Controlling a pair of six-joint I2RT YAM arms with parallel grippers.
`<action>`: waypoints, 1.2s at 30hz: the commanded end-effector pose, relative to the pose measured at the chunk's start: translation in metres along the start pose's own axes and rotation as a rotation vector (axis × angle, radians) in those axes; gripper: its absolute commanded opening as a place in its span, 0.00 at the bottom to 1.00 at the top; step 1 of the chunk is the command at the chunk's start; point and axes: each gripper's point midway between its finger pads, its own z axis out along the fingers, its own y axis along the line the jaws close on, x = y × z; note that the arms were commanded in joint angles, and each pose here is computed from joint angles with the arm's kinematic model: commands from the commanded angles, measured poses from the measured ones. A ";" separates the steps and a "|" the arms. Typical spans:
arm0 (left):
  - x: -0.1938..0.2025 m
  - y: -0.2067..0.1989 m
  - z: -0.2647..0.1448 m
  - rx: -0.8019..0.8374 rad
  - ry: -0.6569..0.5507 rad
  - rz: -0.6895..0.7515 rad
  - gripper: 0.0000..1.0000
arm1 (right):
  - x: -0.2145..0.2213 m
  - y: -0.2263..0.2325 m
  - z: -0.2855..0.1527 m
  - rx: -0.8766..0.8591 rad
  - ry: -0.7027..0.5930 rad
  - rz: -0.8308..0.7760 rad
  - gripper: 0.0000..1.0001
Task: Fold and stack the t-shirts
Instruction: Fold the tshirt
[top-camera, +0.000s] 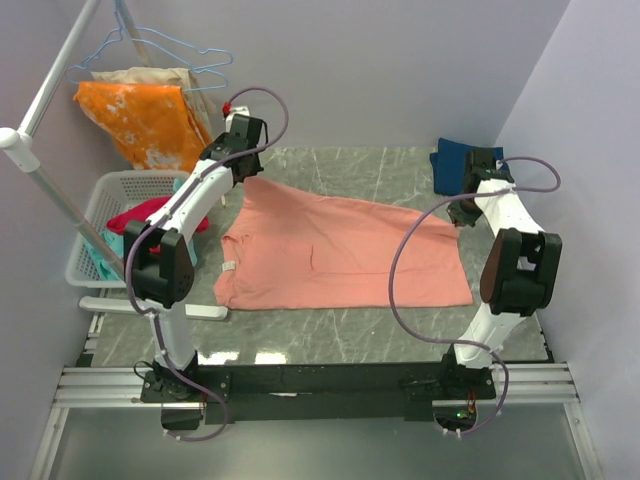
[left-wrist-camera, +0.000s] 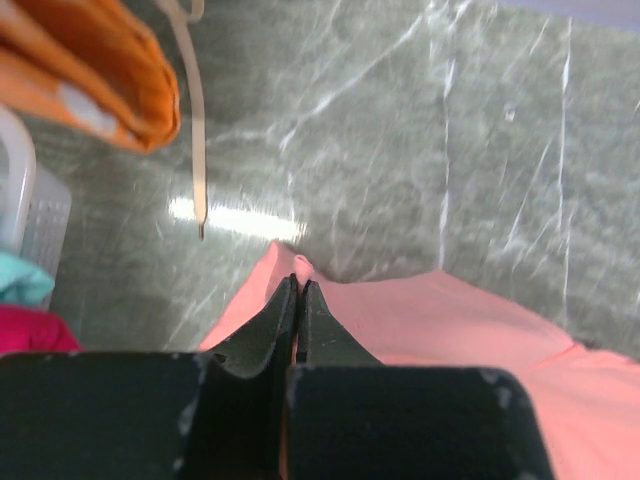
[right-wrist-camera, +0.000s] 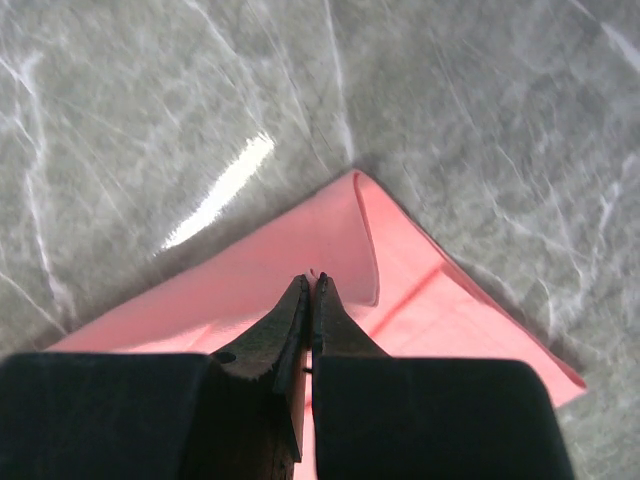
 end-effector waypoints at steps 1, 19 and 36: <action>0.016 0.006 -0.029 0.004 0.030 -0.008 0.01 | 0.002 -0.017 -0.016 0.008 -0.053 0.028 0.00; 0.109 0.037 -0.079 -0.045 0.170 0.005 0.01 | 0.051 -0.080 -0.007 0.193 -0.038 0.062 0.00; 0.149 0.057 -0.088 -0.082 0.255 0.008 0.01 | 0.048 -0.089 0.009 0.321 -0.016 0.063 0.23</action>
